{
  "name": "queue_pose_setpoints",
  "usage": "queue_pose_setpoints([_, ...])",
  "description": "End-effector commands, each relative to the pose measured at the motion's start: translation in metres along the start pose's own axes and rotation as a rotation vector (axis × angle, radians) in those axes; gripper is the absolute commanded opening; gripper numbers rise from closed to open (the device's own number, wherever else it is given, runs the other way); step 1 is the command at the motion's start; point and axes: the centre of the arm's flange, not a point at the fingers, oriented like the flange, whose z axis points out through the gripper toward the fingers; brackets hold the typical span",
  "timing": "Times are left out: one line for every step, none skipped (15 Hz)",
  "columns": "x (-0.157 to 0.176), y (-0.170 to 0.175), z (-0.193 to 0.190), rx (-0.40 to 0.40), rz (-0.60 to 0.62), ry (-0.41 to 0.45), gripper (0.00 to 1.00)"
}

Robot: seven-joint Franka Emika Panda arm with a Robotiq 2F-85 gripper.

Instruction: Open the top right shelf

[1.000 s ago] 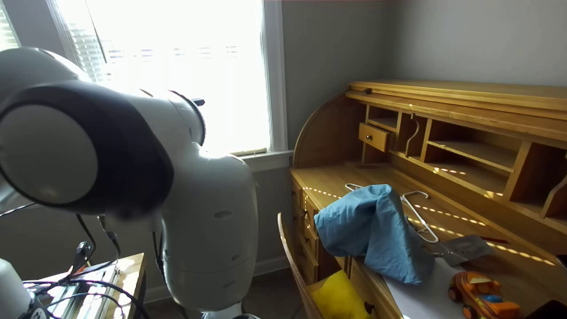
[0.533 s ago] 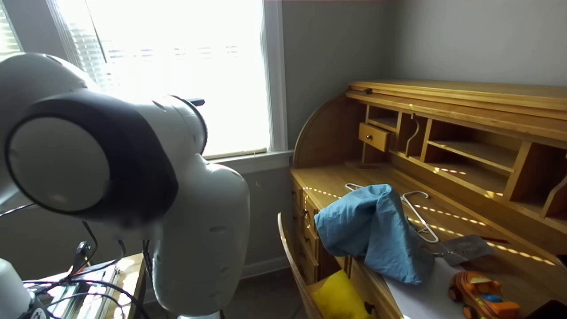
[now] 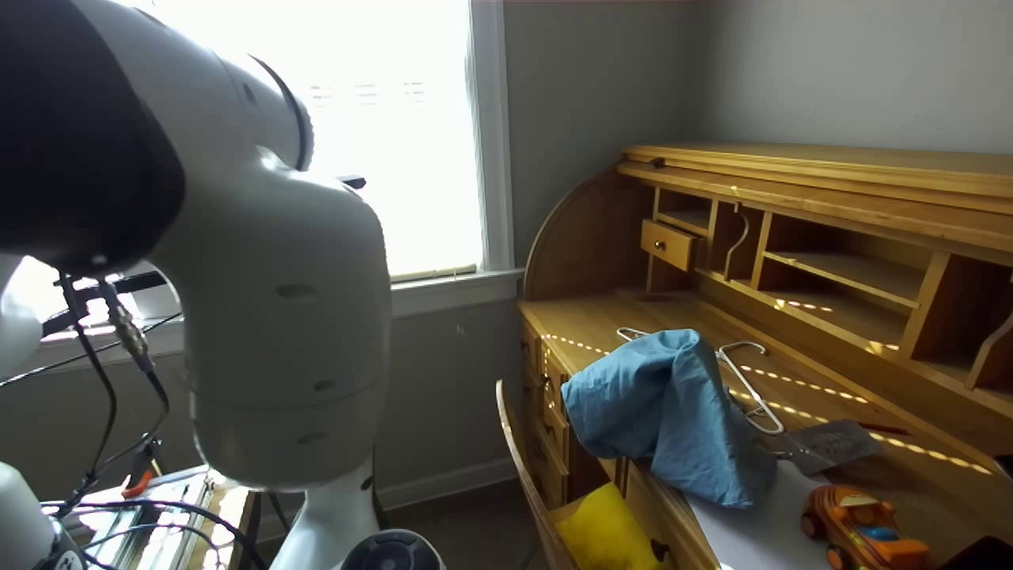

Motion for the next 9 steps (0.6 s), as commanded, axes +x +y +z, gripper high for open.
queue_pose_setpoints([-0.022, 0.010, -0.086, 0.040, 0.011, -0.033, 1.00])
queue_pose_setpoints([-0.024, 0.012, -0.101, 0.039, 0.040, -0.033, 1.00])
queue_pose_setpoints([-0.026, 0.014, -0.115, 0.033, 0.069, -0.031, 1.00])
queue_pose_setpoints([-0.026, 0.016, -0.130, 0.028, 0.095, -0.026, 1.00])
queue_pose_setpoints([-0.024, 0.019, -0.144, 0.029, 0.109, -0.026, 1.00])
queue_pose_setpoints([-0.022, 0.021, -0.158, 0.031, 0.118, -0.028, 1.00])
queue_pose_setpoints([-0.018, 0.023, -0.172, 0.038, 0.134, -0.034, 1.00])
queue_pose_setpoints([-0.014, 0.025, -0.186, 0.037, 0.150, -0.037, 1.00])
queue_pose_setpoints([-0.006, 0.028, -0.200, 0.038, 0.161, -0.039, 1.00])
